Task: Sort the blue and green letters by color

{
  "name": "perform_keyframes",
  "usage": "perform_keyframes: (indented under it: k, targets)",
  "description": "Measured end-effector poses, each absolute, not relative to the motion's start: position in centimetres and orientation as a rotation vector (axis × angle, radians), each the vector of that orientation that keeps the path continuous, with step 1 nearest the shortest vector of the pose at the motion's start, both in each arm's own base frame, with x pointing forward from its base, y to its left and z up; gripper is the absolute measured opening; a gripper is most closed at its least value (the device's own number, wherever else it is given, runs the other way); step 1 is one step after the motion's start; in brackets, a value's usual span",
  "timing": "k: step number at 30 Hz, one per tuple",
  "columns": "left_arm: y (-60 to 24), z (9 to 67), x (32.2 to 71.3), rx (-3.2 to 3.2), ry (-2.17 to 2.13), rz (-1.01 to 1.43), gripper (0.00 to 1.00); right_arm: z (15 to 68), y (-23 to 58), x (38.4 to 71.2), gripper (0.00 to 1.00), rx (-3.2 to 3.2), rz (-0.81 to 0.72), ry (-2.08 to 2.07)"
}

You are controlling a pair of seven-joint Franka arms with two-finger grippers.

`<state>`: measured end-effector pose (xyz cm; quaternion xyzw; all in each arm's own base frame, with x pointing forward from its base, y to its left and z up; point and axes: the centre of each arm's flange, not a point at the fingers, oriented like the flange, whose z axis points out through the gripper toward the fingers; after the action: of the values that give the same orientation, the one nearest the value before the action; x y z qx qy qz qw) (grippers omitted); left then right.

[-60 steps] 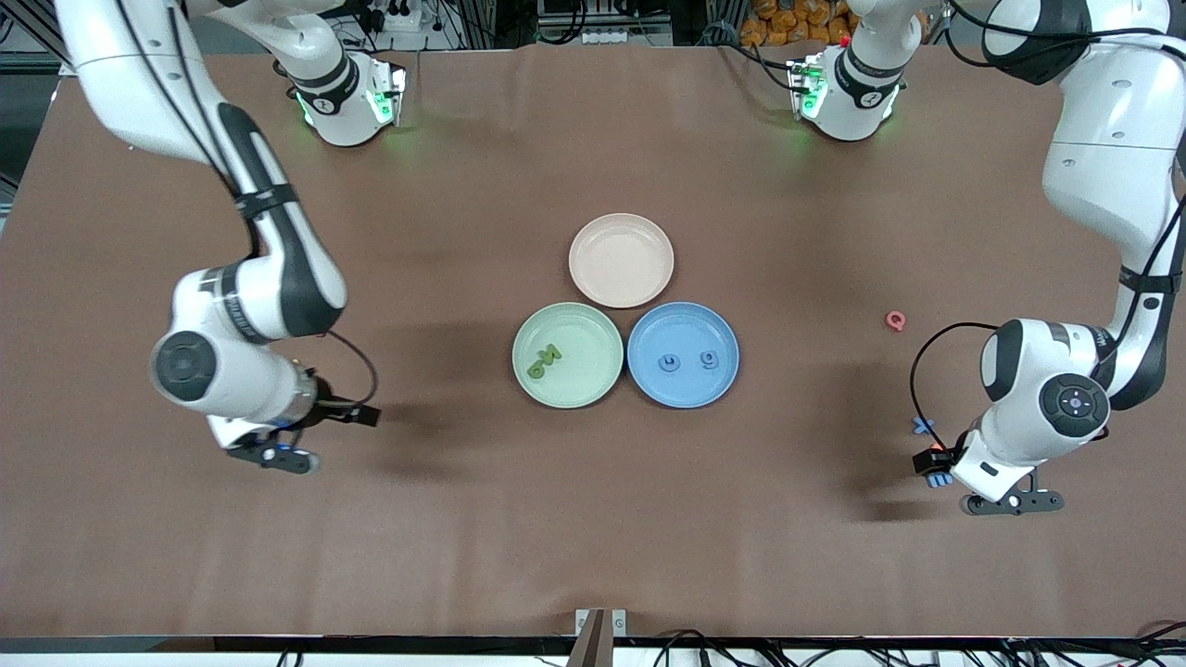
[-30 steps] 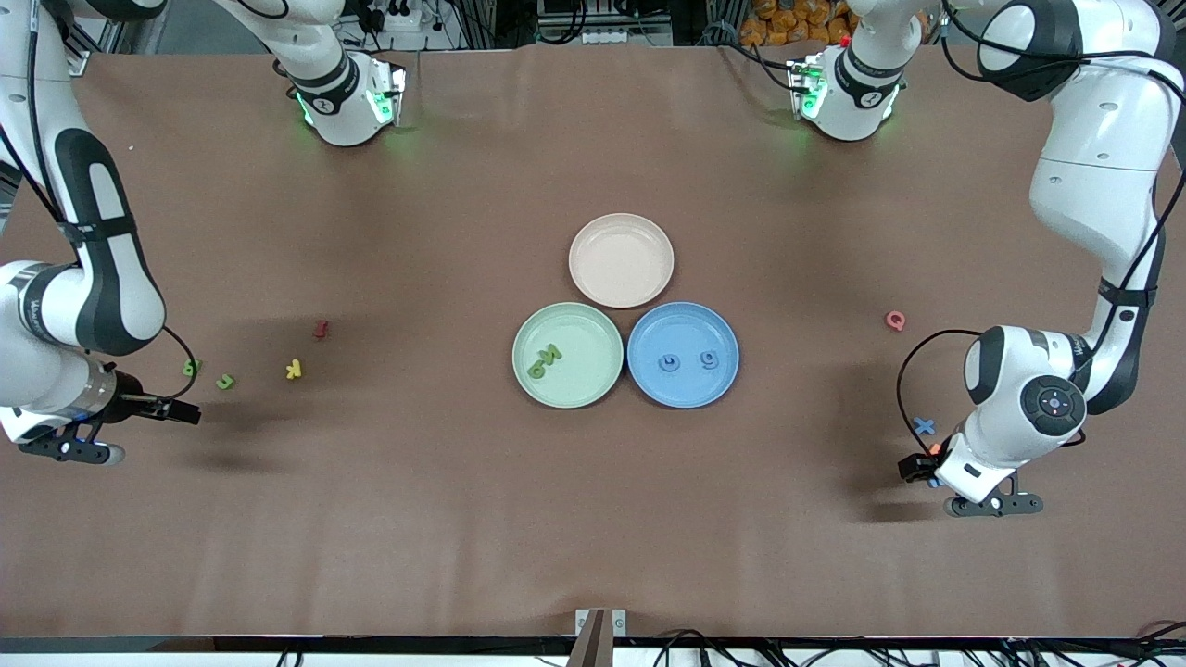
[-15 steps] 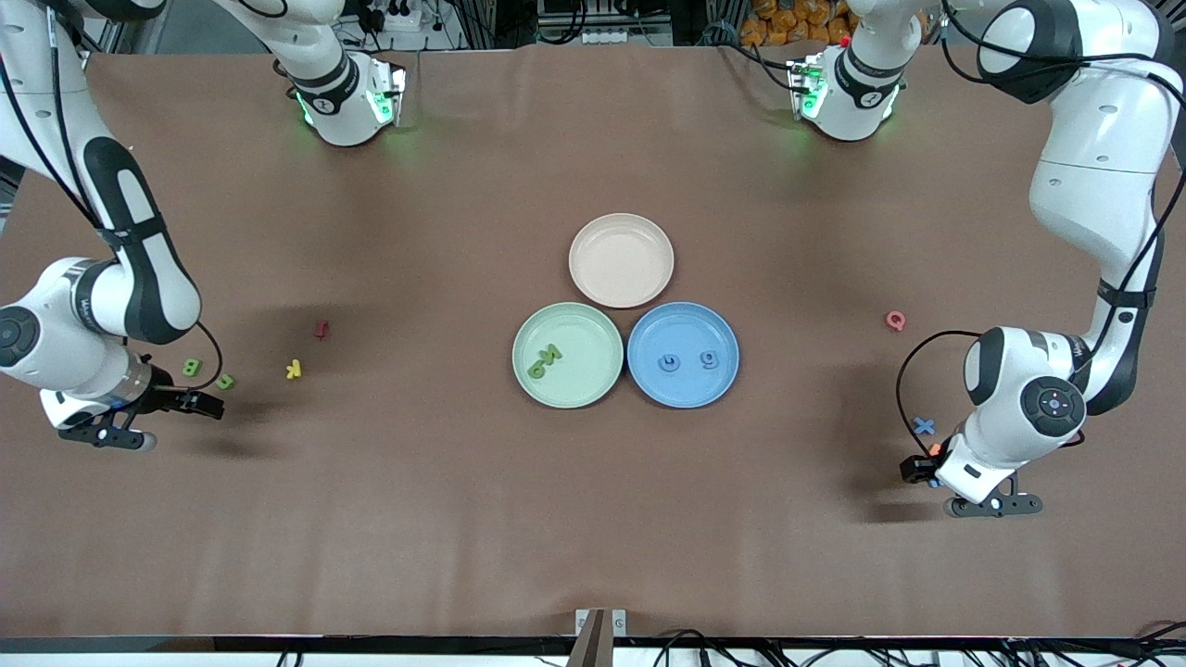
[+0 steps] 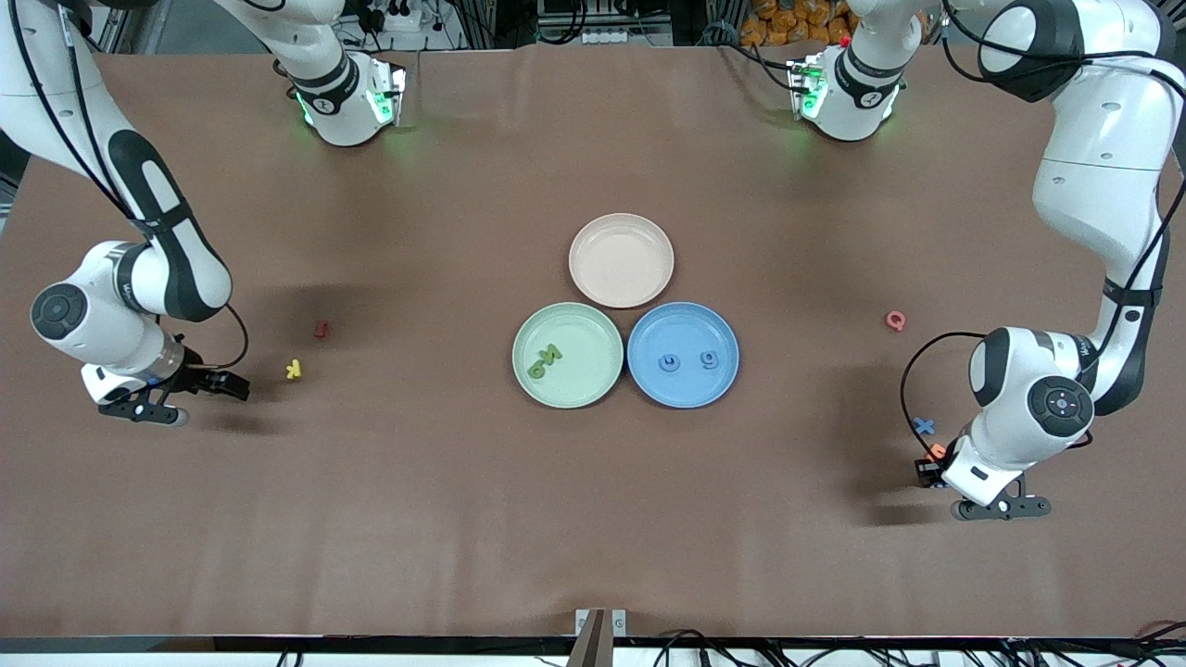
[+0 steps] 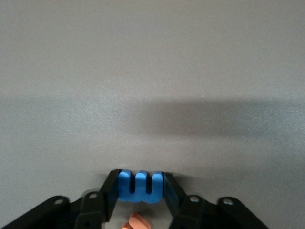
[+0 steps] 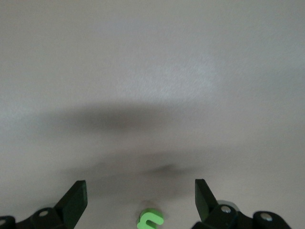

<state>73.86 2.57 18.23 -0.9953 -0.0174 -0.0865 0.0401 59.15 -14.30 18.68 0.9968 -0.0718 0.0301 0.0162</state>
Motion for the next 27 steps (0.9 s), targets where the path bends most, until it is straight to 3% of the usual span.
perform_keyframes:
  k: [14, 27]
  targets:
    - [-0.3, 22.0, 74.1, -3.092, -0.171, -0.230, 0.41, 17.9, -14.7, 57.2, 0.99, 3.094, 0.105, -0.239]
    - [-17.9, 27.7, 70.1, -3.061, -0.487, -0.015, 0.41, 17.3, -15.0, 56.5, 0.98, 3.091, 0.125, -0.250]
